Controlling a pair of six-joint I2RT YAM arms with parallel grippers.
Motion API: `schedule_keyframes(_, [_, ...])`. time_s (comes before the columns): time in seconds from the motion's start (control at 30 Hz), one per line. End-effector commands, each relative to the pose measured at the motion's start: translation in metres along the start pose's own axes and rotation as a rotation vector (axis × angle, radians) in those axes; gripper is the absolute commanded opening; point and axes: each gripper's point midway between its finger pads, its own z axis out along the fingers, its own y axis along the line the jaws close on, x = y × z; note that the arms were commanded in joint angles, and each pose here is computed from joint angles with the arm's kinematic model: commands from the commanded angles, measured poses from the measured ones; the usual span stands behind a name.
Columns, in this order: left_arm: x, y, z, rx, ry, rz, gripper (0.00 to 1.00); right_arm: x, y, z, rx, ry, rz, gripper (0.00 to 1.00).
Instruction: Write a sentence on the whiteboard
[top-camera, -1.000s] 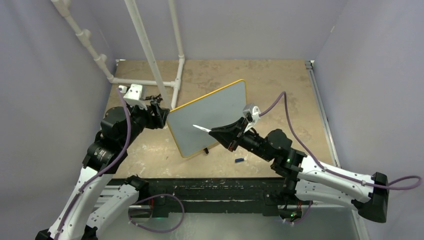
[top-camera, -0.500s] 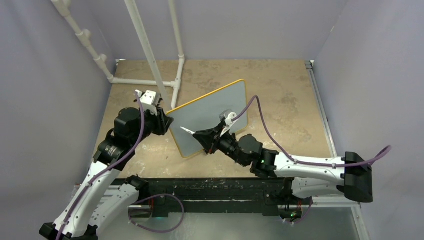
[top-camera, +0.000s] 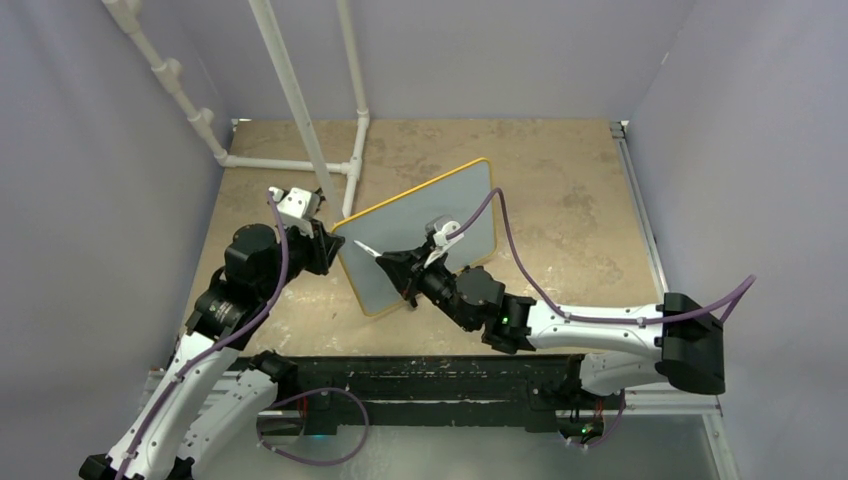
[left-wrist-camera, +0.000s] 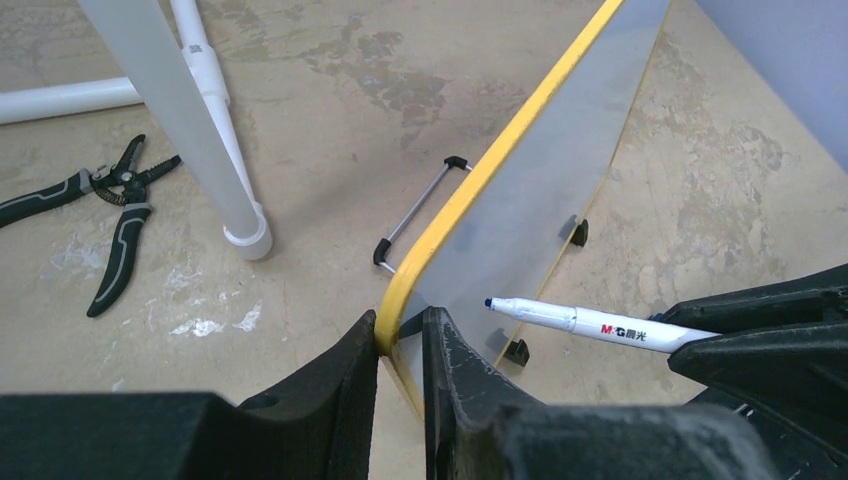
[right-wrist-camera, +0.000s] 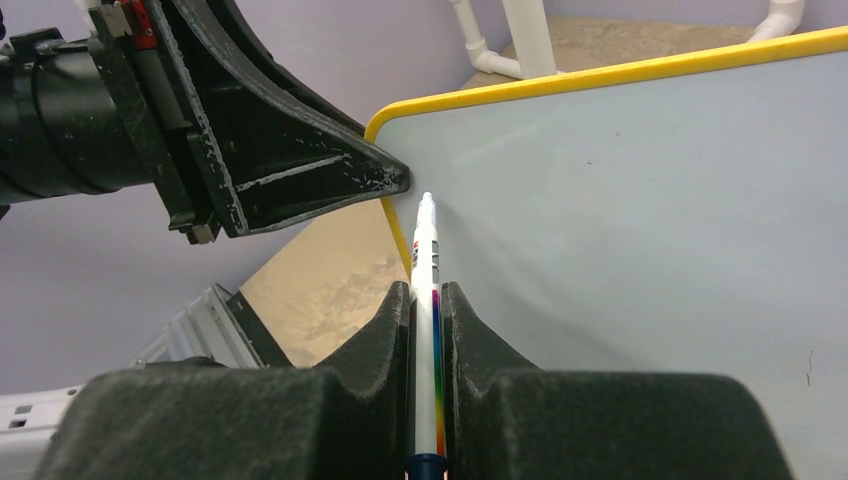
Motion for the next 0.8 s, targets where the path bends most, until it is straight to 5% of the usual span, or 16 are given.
schedule_keyframes(0.0, [0.001,0.004,0.004,-0.008,-0.009,0.040,0.04,-0.036,0.011,0.007,0.002,-0.109,0.023,0.00])
schedule_keyframes(0.77, [0.003,0.000,0.004,0.029,-0.007,0.076,0.00,-0.029,0.012,0.018,0.011,-0.118,0.004,0.00])
